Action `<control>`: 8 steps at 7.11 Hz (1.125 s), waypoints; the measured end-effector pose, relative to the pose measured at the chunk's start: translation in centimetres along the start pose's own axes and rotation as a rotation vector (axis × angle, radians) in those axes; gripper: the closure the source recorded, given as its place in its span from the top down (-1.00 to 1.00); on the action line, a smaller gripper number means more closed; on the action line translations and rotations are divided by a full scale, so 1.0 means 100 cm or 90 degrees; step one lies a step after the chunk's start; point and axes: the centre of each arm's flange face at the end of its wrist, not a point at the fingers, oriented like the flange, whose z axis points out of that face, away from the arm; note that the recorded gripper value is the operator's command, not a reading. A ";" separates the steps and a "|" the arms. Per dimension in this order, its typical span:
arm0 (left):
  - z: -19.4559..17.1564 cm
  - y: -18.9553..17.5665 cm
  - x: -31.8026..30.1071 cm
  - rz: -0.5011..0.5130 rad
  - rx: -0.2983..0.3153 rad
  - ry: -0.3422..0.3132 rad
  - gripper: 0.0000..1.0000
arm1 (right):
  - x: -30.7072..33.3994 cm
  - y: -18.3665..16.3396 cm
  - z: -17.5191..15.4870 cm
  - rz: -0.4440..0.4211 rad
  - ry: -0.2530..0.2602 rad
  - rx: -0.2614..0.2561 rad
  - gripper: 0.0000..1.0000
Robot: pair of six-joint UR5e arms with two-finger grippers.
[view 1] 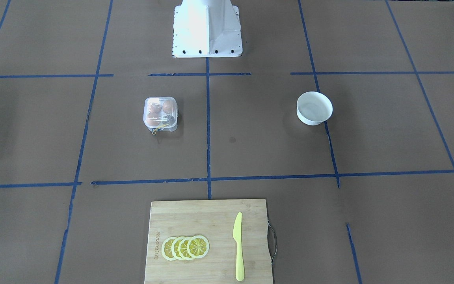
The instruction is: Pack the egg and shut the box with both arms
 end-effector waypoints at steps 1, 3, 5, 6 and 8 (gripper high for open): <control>0.006 0.022 -0.011 -0.024 -0.023 0.010 1.00 | 0.012 0.000 -0.009 -0.004 0.003 -0.010 1.00; 0.027 0.054 -0.024 -0.087 -0.097 0.025 1.00 | 0.014 -0.002 -0.010 -0.008 0.005 -0.022 1.00; 0.044 0.081 -0.031 -0.132 -0.148 0.047 1.00 | 0.011 -0.004 0.006 -0.012 0.008 -0.041 1.00; 0.044 0.082 -0.028 -0.136 -0.149 0.059 1.00 | 0.012 -0.005 0.013 -0.010 0.007 -0.048 1.00; 0.034 0.076 -0.020 -0.126 -0.138 0.068 1.00 | 0.013 -0.003 0.017 -0.004 -0.004 -0.053 1.00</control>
